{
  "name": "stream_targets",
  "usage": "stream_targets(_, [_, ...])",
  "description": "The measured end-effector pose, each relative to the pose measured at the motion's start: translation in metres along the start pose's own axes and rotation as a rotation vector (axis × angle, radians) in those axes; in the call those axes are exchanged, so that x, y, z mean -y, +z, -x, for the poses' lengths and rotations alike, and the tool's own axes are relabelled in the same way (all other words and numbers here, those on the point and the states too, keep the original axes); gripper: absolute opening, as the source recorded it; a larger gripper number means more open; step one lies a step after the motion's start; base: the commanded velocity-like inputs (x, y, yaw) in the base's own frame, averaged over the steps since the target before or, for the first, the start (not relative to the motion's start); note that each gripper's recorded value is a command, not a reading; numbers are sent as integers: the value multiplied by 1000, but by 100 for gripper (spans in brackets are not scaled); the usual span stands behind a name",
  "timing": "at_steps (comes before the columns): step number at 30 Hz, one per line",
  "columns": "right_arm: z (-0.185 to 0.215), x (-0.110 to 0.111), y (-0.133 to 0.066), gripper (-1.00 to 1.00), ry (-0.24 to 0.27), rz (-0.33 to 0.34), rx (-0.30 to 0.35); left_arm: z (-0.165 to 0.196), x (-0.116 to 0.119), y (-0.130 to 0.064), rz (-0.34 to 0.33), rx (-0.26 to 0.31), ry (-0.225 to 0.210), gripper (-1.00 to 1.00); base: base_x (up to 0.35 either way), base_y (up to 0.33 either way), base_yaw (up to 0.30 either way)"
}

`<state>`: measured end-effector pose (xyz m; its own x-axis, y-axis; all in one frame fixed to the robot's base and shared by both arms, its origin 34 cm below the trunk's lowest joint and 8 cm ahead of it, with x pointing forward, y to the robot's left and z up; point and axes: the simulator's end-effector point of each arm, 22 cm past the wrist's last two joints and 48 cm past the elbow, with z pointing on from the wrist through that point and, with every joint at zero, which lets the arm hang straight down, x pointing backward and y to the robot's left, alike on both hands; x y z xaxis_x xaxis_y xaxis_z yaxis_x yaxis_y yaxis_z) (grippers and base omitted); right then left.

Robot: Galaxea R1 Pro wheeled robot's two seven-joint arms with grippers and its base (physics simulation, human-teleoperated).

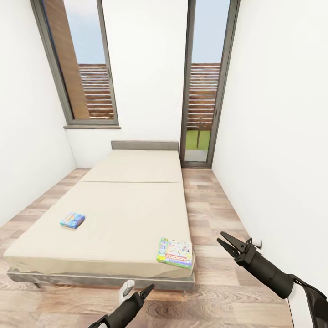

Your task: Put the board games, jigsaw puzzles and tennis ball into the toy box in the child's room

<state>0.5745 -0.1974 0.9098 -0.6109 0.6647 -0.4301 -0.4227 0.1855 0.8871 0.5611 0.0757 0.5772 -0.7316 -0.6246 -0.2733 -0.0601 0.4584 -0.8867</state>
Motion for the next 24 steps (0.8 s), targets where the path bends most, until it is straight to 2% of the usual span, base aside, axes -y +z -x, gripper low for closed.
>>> stream_targets(24, [0,1,0,100,1,-2,-1,-3,3,2,-5,-4,-3,100,20,-52,0])
